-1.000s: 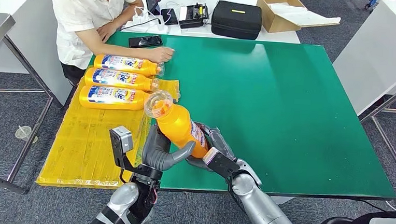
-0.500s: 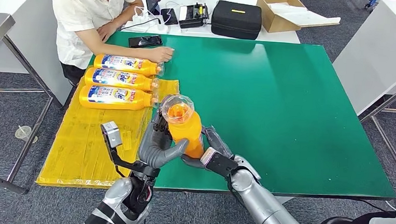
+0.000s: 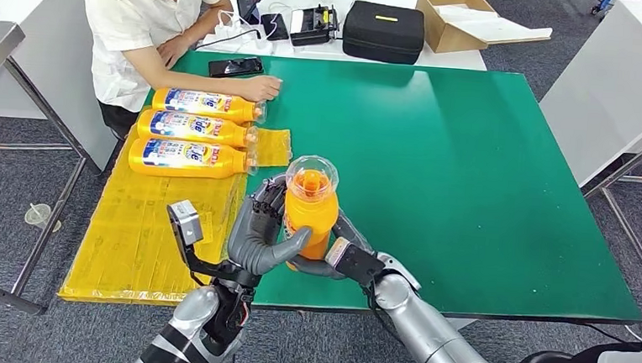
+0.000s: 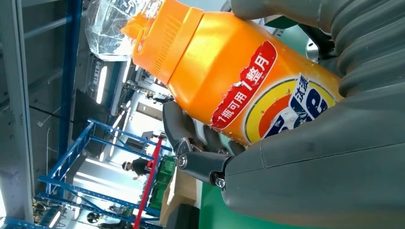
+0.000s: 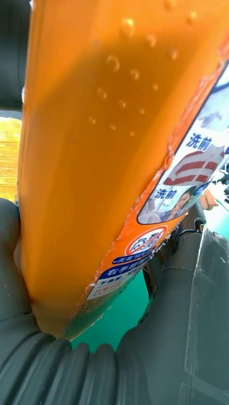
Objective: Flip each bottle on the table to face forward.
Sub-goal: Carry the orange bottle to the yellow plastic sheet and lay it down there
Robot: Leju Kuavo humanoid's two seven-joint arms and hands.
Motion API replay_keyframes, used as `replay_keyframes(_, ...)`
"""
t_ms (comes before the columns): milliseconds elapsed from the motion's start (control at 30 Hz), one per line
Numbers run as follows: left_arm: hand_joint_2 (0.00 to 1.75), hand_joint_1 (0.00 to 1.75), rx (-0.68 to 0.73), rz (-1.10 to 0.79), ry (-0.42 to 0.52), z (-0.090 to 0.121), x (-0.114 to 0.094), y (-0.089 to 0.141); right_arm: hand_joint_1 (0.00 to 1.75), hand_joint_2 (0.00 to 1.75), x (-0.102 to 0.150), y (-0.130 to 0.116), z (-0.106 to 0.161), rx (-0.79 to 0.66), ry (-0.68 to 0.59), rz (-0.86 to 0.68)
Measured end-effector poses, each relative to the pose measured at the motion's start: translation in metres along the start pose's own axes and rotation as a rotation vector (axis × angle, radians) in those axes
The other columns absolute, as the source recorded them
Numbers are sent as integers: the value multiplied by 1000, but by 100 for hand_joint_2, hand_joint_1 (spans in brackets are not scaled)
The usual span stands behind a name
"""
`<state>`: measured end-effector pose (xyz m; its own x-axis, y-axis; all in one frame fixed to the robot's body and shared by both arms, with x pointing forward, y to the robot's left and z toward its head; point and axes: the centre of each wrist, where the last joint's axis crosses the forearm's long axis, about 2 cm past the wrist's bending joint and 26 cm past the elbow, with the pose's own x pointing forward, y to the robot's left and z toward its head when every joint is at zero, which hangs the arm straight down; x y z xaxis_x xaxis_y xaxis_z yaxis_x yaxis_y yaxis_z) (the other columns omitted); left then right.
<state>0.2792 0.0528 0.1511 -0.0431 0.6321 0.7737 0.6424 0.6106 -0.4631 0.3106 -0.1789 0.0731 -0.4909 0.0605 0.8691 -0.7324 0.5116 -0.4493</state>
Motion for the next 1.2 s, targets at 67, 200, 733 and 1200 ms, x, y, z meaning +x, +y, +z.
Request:
replay_keyframes(67,175,169,-3,-16,-4,0,0,0,175,175,0,0,1,4,-1,-7)
replay_keyframes(200,175,24,-4,-172,-38,-1,-1,-1,175,175,0,0,2,15,6,-16)
replay_keyframes(733,175,0,-42,-533,-80,3,-4,-6,175,175,-5,1,16,12,81,-60)
replay_keyframes(1200,175,0,-71,-289,63,0,-4,3,175,175,-7,0,19,12,90,-18)
